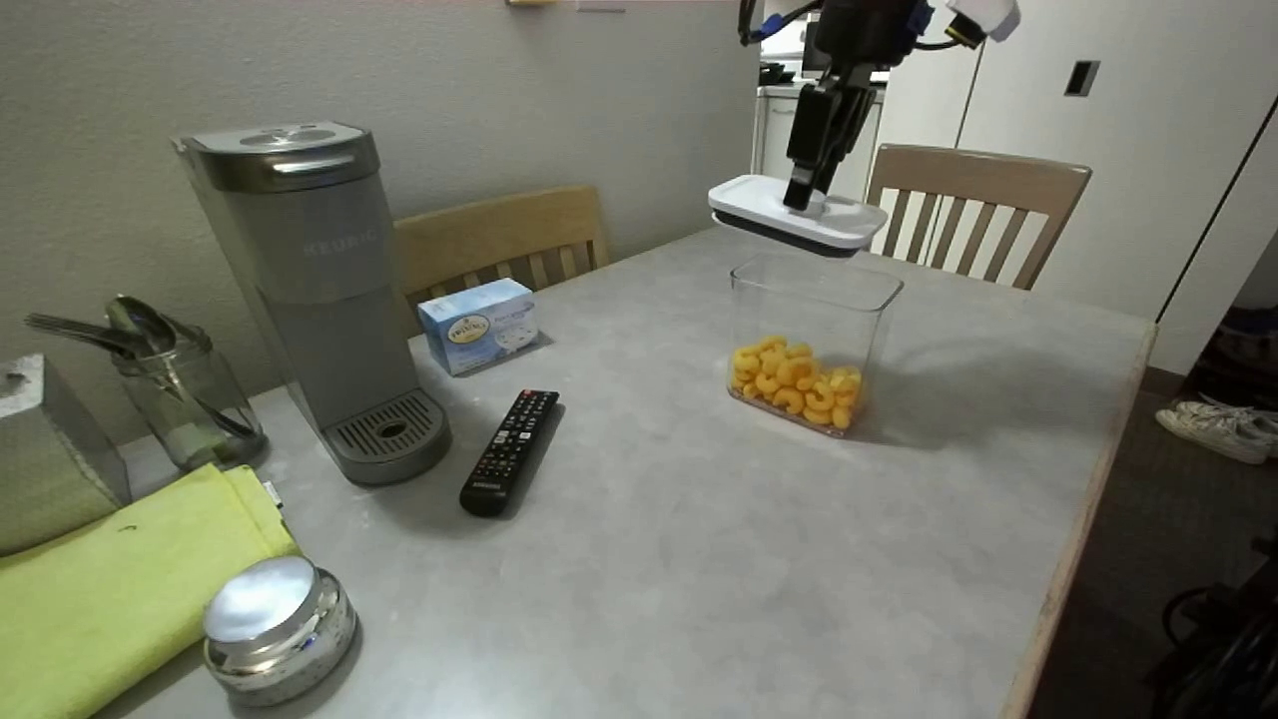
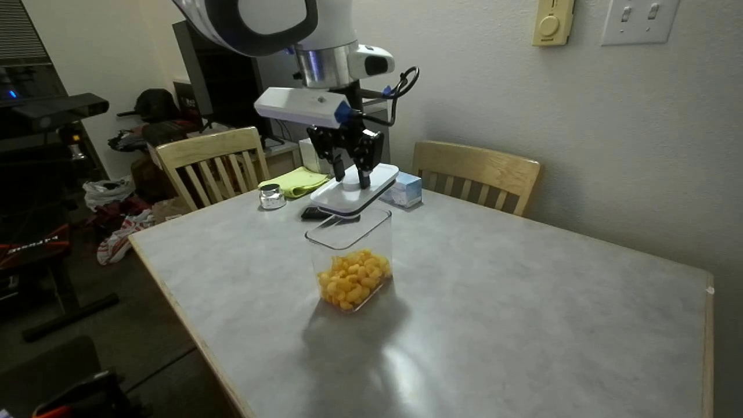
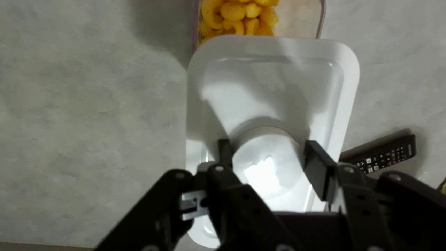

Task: Pick up the white lid and put it on the table. Pick up the white lid and put it back on the container.

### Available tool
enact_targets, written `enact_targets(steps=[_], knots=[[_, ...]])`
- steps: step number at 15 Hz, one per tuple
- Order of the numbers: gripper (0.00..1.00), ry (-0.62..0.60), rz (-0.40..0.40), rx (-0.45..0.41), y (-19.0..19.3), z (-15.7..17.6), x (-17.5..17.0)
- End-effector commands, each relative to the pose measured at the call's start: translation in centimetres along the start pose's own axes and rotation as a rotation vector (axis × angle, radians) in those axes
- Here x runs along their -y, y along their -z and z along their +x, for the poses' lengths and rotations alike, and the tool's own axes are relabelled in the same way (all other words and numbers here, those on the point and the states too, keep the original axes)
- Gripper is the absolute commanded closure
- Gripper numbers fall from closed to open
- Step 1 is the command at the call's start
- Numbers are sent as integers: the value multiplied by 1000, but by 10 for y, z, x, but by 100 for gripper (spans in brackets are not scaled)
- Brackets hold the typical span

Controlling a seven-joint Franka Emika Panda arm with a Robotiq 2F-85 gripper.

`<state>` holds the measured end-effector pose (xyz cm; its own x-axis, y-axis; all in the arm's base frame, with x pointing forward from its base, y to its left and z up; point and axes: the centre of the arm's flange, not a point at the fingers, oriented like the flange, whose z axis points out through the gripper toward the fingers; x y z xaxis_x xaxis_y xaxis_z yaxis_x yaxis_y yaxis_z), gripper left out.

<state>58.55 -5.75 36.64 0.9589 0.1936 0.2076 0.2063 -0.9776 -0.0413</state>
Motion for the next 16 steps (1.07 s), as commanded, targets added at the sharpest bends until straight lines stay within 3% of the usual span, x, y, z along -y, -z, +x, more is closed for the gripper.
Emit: enact_targets(steps=[1,8,13,16], knots=[[71,11,-2,-19,12,3,-6],[71,0,-38,-54,28,7,-29],[71,-7,-59,-88,39,3,-68],[71,55,-60,-119,38,-8,-89]])
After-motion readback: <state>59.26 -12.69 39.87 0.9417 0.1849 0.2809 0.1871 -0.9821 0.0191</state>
